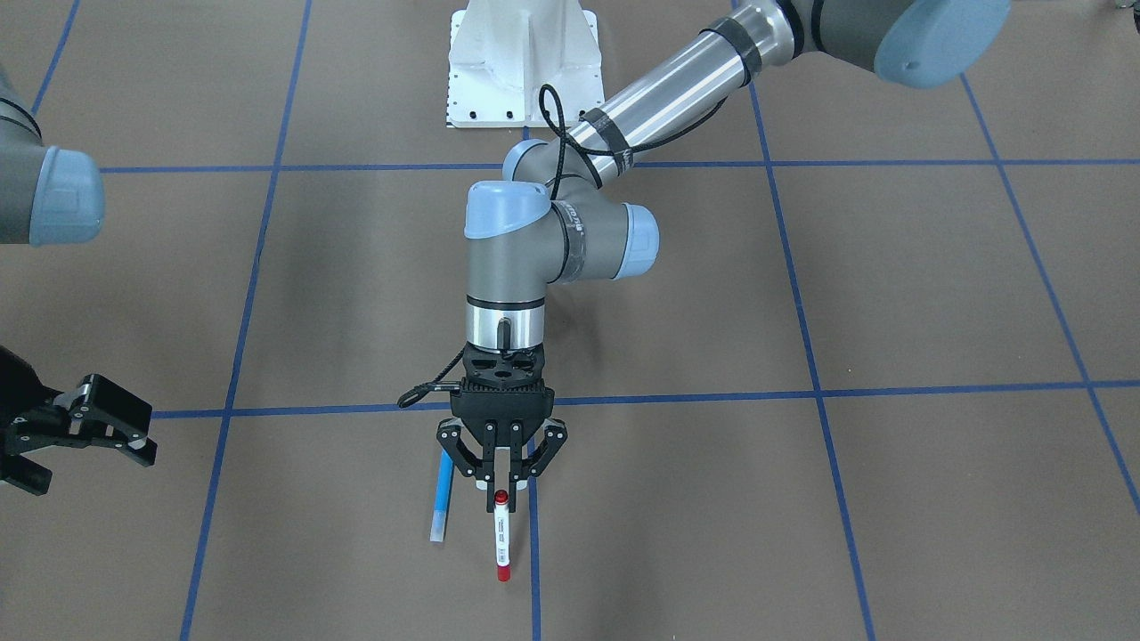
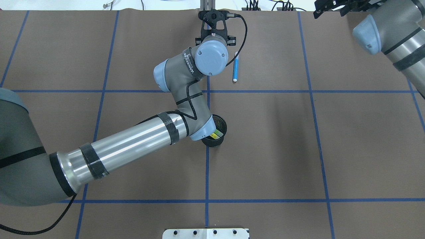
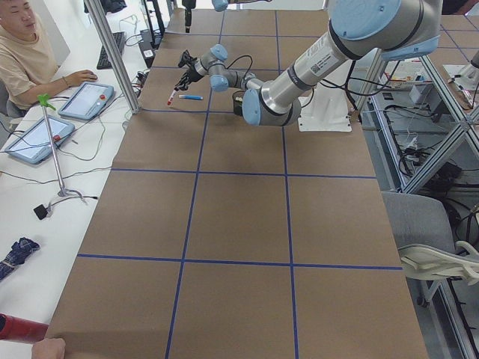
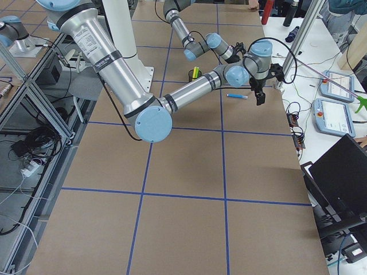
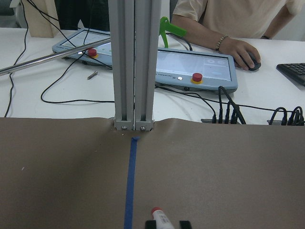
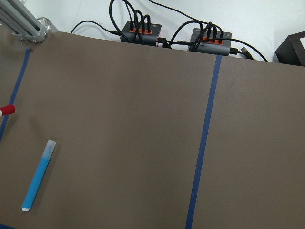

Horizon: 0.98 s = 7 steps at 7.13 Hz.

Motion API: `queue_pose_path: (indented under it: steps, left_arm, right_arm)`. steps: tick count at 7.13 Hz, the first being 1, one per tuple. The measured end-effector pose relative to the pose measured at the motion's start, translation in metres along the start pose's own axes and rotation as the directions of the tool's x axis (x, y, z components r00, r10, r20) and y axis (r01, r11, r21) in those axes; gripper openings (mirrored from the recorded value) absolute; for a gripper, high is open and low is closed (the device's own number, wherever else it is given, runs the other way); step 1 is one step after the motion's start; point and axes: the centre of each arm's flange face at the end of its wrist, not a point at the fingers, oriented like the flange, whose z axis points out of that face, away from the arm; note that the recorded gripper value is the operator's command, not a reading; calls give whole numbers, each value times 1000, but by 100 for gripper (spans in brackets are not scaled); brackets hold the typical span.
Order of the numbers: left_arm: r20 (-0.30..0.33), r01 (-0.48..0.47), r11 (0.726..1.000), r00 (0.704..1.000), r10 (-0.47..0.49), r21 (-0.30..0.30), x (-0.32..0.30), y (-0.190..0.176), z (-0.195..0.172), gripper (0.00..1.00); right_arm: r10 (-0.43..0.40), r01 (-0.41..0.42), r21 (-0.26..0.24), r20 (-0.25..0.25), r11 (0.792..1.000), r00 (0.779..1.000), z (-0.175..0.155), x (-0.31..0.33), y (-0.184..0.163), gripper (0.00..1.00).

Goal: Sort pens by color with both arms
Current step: 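Lower the red-capped marker and open the left gripper beside the blue marker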

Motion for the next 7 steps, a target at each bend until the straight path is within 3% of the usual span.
queue_pose_path:
  steps: [2, 4, 5, 7]
  left_arm:
    - [-20, -23, 1000, 1000, 22, -19, 2, 5, -1, 74]
    - [-40, -26, 999, 999, 25, -30, 5, 9, -5, 86]
    - [-49, -26, 999, 999, 25, -33, 6, 11, -8, 99]
    - [-79, -22, 999, 997, 18, -48, 12, 9, -18, 99]
  right_arm:
    - [-1, 1, -1, -1, 1000, 1000, 1, 1, 0, 100]
    - [-1, 1, -2, -1, 1000, 1000, 1, 1, 0, 100]
    - [-1, 1, -2, -1, 1000, 1000, 1, 1, 0, 100]
    - [-1, 1, -4, -3, 1000, 1000, 2, 2, 0, 100]
